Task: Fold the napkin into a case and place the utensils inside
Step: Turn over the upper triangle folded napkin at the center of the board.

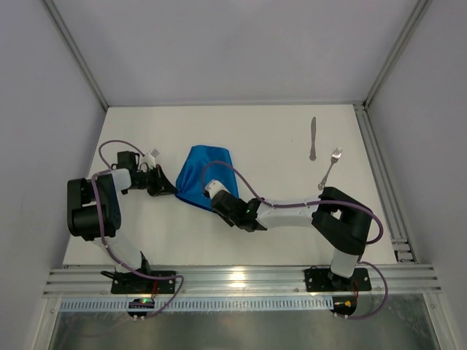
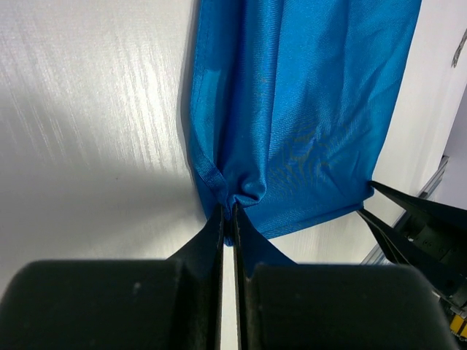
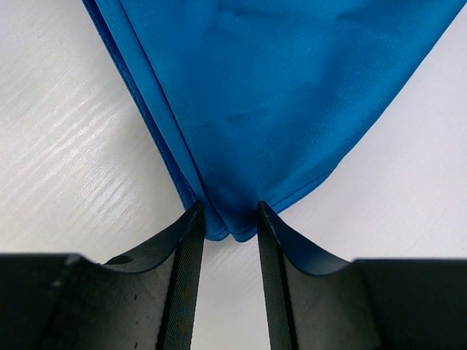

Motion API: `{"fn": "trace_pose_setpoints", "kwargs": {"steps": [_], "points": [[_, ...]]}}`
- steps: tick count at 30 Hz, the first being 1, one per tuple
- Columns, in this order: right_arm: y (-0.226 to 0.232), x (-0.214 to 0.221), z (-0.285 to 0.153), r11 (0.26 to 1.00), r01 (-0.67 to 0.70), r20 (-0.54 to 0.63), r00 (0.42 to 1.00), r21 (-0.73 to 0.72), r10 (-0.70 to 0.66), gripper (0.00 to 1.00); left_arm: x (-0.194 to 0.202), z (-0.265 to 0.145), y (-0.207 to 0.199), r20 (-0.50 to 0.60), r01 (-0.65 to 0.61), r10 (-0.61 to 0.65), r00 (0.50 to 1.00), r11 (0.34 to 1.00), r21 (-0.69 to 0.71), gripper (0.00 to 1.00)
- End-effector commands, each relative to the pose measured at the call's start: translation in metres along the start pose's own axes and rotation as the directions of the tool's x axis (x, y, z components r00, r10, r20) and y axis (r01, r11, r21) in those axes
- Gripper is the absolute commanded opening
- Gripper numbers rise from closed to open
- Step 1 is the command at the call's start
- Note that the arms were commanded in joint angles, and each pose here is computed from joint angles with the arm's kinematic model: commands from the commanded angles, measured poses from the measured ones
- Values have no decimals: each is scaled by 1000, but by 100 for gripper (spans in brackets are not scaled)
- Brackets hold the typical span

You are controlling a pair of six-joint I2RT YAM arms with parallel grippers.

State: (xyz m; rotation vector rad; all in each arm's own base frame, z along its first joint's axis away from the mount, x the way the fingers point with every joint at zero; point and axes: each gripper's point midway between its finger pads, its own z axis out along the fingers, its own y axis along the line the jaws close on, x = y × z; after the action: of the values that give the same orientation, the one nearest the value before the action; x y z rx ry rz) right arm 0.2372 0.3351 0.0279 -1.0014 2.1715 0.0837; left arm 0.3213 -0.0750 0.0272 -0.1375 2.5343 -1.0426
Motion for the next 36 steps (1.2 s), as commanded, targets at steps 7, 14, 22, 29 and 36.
{"fn": "trace_pose_setpoints", "kwargs": {"steps": [7, 14, 22, 29, 36], "points": [[-9, 8, -12, 998, -26, -11, 1000, 59, 27, 36, -9, -10, 4, 13, -32, 32, 999, 999, -16, 0], [-14, 2, -11, 997, -9, -3, 1000, 83, 9, 6, -12, -18, -10, 4, -19, 19, 1000, 999, 38, 0], [-29, -17, -19, 991, 12, 35, 999, 134, -17, 4, -17, -30, -16, 22, -93, 93, 995, 996, 12, 0], [-18, -13, -12, 996, 41, 35, 998, 77, -44, 4, -7, -27, -1, -53, -128, 127, 990, 992, -18, 19], [-8, -16, -9, 999, 54, 56, 997, 10, -54, 4, -13, -51, -2, -83, -358, 352, 932, 931, -73, 36]]}}
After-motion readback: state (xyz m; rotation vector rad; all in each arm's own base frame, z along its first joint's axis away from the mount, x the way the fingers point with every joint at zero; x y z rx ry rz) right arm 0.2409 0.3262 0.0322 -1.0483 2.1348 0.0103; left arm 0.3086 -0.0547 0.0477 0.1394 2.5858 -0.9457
